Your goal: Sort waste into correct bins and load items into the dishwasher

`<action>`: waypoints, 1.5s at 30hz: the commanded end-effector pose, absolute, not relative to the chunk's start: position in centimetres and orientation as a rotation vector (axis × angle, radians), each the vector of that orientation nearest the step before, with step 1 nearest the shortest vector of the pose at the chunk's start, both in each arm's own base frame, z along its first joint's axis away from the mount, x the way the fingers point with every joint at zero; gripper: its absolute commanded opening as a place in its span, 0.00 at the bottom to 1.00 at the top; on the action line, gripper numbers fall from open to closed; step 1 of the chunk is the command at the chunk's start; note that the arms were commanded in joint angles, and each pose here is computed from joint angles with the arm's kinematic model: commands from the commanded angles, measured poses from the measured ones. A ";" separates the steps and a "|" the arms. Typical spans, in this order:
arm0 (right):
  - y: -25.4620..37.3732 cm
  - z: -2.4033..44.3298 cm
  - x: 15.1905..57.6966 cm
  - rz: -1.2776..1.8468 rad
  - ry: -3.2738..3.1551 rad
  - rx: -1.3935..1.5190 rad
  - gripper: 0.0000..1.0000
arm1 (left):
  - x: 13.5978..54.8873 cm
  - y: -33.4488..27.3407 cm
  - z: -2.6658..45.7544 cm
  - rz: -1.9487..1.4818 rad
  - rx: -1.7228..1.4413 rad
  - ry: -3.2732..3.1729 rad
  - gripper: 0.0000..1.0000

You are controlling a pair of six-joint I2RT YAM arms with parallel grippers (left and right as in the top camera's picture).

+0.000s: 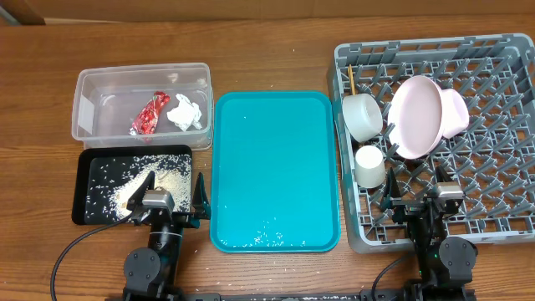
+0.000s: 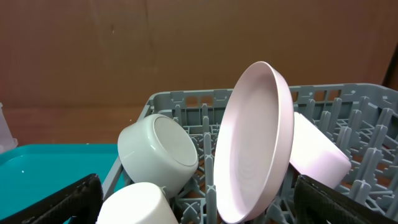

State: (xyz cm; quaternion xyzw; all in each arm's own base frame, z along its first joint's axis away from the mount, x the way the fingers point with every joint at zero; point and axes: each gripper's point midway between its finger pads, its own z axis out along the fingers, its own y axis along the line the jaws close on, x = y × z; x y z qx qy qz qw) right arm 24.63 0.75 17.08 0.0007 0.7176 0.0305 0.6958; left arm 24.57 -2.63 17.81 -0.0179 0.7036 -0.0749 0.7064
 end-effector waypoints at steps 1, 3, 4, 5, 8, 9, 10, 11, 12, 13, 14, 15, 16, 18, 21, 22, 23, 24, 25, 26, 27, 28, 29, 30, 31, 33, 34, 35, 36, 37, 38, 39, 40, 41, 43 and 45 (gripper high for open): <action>0.7 16.9 24.6 0.065 1.596 0.004 1.00 | 24.6 -2.1 17.1 -0.140 -0.052 1.586 1.00; 0.7 16.9 24.6 0.065 1.596 0.004 1.00 | 24.5 -2.1 15.9 -0.133 -0.049 1.637 1.00; 0.7 16.9 24.6 0.065 1.596 0.004 1.00 | 24.5 -2.2 15.8 -0.135 -0.046 1.640 1.00; 0.7 16.9 24.6 0.065 1.596 0.004 1.00 | 24.5 -2.2 15.8 -0.135 -0.046 1.641 1.00; 0.7 16.9 24.6 0.065 1.596 0.004 1.00 | 24.5 -2.2 15.7 -0.135 -0.046 1.642 1.00; 0.7 16.9 24.6 0.065 1.596 0.004 1.00 | 24.5 -2.2 15.7 -0.135 -0.046 1.642 1.00; 0.7 16.9 24.6 0.065 1.596 0.004 1.00 | 24.5 -2.2 15.7 -0.135 -0.046 1.642 1.00; 0.7 17.0 24.6 0.065 1.596 0.004 1.00 | 24.5 -2.2 15.7 -0.135 -0.046 1.642 1.00; 0.7 16.9 24.6 0.065 1.596 0.004 1.00 | 24.5 -2.2 15.7 -0.135 -0.046 1.642 1.00; 0.7 16.9 24.6 0.065 1.596 0.004 1.00 | 24.5 -2.2 15.7 -0.135 -0.046 1.642 1.00; 0.7 16.9 24.6 0.065 1.596 0.004 1.00 | 24.5 -2.2 15.7 -0.135 -0.046 1.642 1.00; 0.7 16.9 24.6 0.065 1.596 0.004 1.00 | 24.5 -2.2 15.8 -0.135 -0.046 1.642 1.00; 0.7 16.9 24.6 0.065 1.596 0.004 1.00 | 24.5 -2.2 15.7 -0.135 -0.046 1.642 1.00; 0.7 16.9 24.6 0.065 1.596 0.004 1.00 | 24.5 -2.2 15.7 -0.135 -0.046 1.642 1.00; 0.7 16.9 24.6 0.065 1.596 0.004 1.00 | 24.5 -2.2 15.7 -0.135 -0.046 1.642 1.00; 0.7 16.9 24.6 0.065 1.596 0.004 1.00 | 24.5 -2.2 15.7 -0.135 -0.046 1.642 1.00; 0.7 16.9 24.6 0.065 1.596 0.004 1.00 | 24.5 -2.2 15.7 -0.135 -0.046 1.642 1.00; 0.7 16.9 24.6 0.065 1.596 0.004 1.00 | 24.5 -2.2 15.7 -0.135 -0.046 1.642 1.00; 0.7 16.9 24.6 0.065 1.596 0.004 1.00 | 24.5 -2.2 15.7 -0.135 -0.045 1.642 1.00; 0.7 16.9 24.6 0.065 1.596 0.004 1.00 | 24.5 -2.2 15.7 -0.135 -0.046 1.642 1.00; 0.7 16.9 24.6 0.065 1.596 0.004 1.00 | 24.5 -2.2 15.7 -0.135 -0.046 1.642 1.00; 0.7 16.9 24.6 0.065 1.596 0.004 1.00 | 24.5 -2.2 15.7 -0.135 -0.046 1.642 1.00; 0.7 16.9 24.6 0.065 1.596 0.004 1.00 | 24.5 -2.2 15.7 -0.135 -0.046 1.642 1.00; 0.7 16.9 24.6 0.065 1.596 0.004 1.00 | 24.5 -2.2 15.7 -0.135 -0.046 1.642 1.00; 0.7 16.9 24.6 0.065 1.596 0.004 1.00 | 24.5 -2.2 15.7 -0.135 -0.046 1.642 1.00; 0.7 16.9 24.6 0.065 1.596 0.004 1.00 | 24.5 -2.2 15.7 -0.135 -0.046 1.642 1.00; 0.7 17.0 24.6 0.065 1.596 0.004 1.00 | 24.5 -2.2 15.7 -0.135 -0.046 1.642 1.00; 0.7 16.9 24.6 0.065 1.596 0.004 1.00 | 24.5 -2.2 15.7 -0.135 -0.046 1.642 1.00; 0.7 16.9 24.6 0.065 1.596 0.004 1.00 | 24.5 -2.2 15.7 -0.135 -0.046 1.642 1.00; 0.7 16.9 24.6 0.065 1.596 0.004 1.00 | 24.5 -2.2 15.7 -0.135 -0.046 1.642 1.00; 0.7 16.9 24.6 0.065 1.596 0.004 1.00 | 24.5 -2.2 15.7 -0.135 -0.046 1.642 1.00; 0.7 16.9 24.6 0.065 1.596 0.004 1.00 | 24.5 -2.2 15.7 -0.135 -0.045 1.642 1.00; 0.7 16.9 24.6 0.065 1.596 0.004 1.00 | 24.5 -2.2 15.7 -0.135 -0.045 1.642 1.00; 0.7 17.0 24.6 0.065 1.596 0.004 1.00 | 24.5 -2.2 15.7 -0.135 -0.046 1.642 1.00; 0.7 17.0 24.6 0.065 1.596 0.004 1.00 | 24.5 -2.2 15.7 -0.135 -0.046 1.642 1.00; 0.7 16.9 24.6 0.065 1.596 0.004 1.00 | 24.5 -2.2 15.7 -0.135 -0.046 1.642 1.00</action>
